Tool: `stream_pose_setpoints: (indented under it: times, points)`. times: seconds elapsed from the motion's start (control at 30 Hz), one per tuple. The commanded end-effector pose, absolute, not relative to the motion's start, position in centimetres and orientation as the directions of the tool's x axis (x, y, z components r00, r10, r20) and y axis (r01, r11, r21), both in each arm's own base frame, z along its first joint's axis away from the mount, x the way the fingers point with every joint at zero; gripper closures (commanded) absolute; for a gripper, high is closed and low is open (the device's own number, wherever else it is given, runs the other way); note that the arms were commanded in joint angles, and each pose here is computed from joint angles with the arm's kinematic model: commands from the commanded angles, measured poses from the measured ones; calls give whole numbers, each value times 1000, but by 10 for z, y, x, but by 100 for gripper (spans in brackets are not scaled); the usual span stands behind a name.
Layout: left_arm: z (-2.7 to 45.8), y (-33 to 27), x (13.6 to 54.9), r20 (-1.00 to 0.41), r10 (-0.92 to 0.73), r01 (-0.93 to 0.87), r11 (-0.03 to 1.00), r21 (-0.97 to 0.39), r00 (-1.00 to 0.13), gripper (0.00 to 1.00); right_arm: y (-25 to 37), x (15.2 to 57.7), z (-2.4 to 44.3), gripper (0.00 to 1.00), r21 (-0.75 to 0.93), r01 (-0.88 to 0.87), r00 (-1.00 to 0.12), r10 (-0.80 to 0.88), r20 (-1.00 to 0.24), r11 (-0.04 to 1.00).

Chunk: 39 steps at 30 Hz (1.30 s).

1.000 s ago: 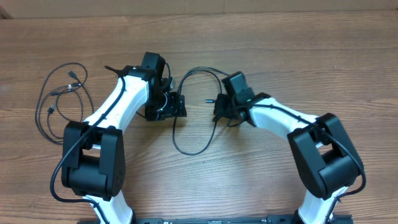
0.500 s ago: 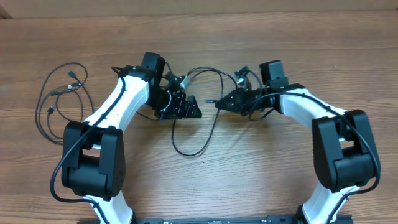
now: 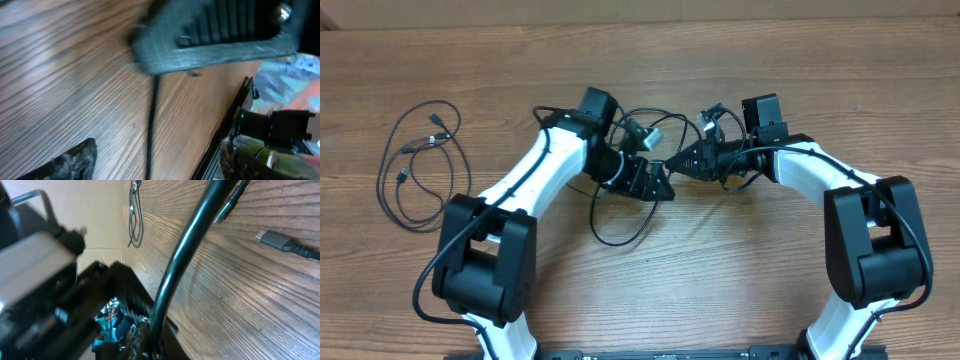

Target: Untangle cables

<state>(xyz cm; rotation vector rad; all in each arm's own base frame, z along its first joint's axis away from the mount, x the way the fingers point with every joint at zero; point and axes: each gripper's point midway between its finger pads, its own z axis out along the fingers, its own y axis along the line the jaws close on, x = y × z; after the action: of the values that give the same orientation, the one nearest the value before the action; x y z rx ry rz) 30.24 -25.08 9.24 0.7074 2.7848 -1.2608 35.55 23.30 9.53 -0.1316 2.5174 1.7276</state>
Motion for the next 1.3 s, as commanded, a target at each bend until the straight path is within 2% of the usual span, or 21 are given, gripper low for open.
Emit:
stream_pose_setpoints:
  times: [0.0, 0.3, 0.37, 0.4, 0.43, 0.5, 0.53, 0.57, 0.6, 0.63, 0.73, 0.8, 0.9, 1.03, 1.27]
  points:
    - [92, -265, 294, -217, 447, 448, 517, -730, -868, 27, 235, 352, 111, 96, 937, -105, -994, -18, -105, 332]
    - [86, -277, 292, -248, 482, 504, 525, -686, -841, 61, 236, 352, 111, 96, 943, 5, -1000, 18, -1, 332]
    - [84, -276, 293, -247, 484, 507, 535, -676, -839, 75, 235, 352, 111, 96, 943, 20, -1000, 24, 13, 332]
    - [82, -274, 294, -244, 484, 508, 548, -665, -841, 87, 235, 352, 110, 96, 943, 20, -1000, 25, 12, 334]
    - [79, -272, 296, -237, 480, 505, 567, -650, -844, 94, 235, 353, 109, 96, 941, 18, -1000, 29, 9, 339]
    - [72, -264, 302, -202, 448, 470, 639, -609, -871, 96, 233, 357, 104, 96, 929, 20, -999, 51, 1, 370]
    - [68, -259, 306, -181, 424, 444, 680, -584, -887, 96, 231, 359, 101, 90, 921, 24, -998, 64, -1, 388]
    - [63, -253, 310, -159, 395, 413, 725, -551, -905, 96, 230, 361, 97, 75, 913, 30, -997, 77, -1, 407]
    - [58, -247, 313, -143, 367, 386, 765, -516, -919, 96, 228, 362, 95, 55, 907, 35, -996, 86, -1, 421]
    - [56, -243, 316, -134, 349, 368, 789, -492, -928, 96, 227, 363, 92, 45, 899, 42, -995, 96, 0, 436]
    - [52, -237, 319, -123, 323, 343, 821, -456, -938, 96, 220, 365, 80, 24, 867, 72, -991, 133, 6, 494]
    - [52, -237, 319, -124, 323, 343, 821, -456, -938, 96, 214, 368, 70, 0, 834, 97, -986, 166, 7, 542]
    - [51, -236, 320, -125, 321, 342, 827, -445, -939, 96, 196, 371, 47, 0, 745, 158, -972, 235, 2, 648]
    - [46, -224, 324, -113, 292, 313, 871, -380, -950, 96, 172, 371, 28, 0, 640, 259, -946, 324, 16, 723]
    - [38, -204, 325, -77, 240, 252, 929, -273, -968, 96, 117, 378, 12, 0, 522, 475, -848, 526, 58, 708]
